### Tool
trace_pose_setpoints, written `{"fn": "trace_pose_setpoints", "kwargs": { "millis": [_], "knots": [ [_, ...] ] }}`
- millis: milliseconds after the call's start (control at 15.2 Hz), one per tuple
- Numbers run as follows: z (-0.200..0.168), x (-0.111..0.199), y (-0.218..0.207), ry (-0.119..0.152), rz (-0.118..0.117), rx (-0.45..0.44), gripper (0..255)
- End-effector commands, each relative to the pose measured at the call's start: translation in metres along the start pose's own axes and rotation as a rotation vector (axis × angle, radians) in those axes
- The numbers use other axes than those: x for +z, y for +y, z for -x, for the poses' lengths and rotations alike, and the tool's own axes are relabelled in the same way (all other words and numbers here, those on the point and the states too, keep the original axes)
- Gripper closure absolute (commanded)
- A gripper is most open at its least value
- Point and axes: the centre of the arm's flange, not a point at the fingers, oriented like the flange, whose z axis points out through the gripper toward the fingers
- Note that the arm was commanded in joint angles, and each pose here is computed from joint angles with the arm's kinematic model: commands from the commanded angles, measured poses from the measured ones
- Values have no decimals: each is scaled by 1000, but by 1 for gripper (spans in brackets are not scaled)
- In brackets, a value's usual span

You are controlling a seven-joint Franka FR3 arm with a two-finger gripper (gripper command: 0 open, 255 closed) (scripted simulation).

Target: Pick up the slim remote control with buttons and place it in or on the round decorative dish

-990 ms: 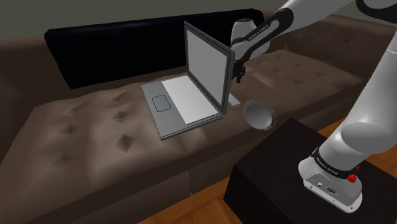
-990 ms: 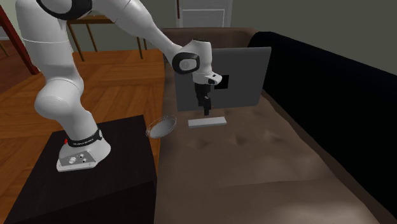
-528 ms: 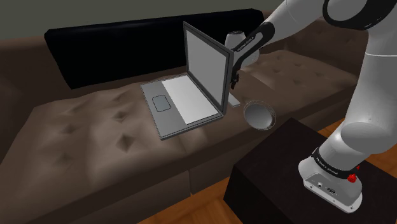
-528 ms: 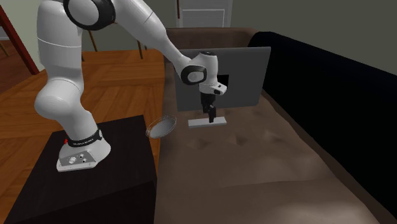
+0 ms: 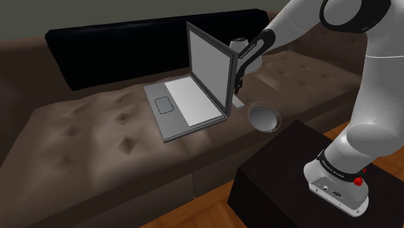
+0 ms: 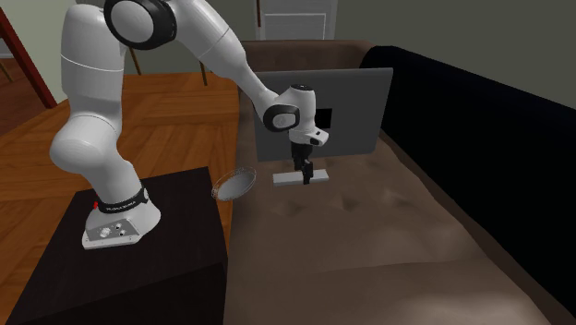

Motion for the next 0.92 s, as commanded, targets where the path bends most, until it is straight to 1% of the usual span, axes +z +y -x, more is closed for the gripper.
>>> {"fn": "trace_pose_setpoints", "kwargs": {
  "millis": [0,198,264,858],
  "knots": [
    [0,1,0,0,0,0,0],
    [0,1,0,0,0,0,0],
    [0,1,0,0,0,0,255],
    [0,1,0,0,0,0,255]
  ]
}}
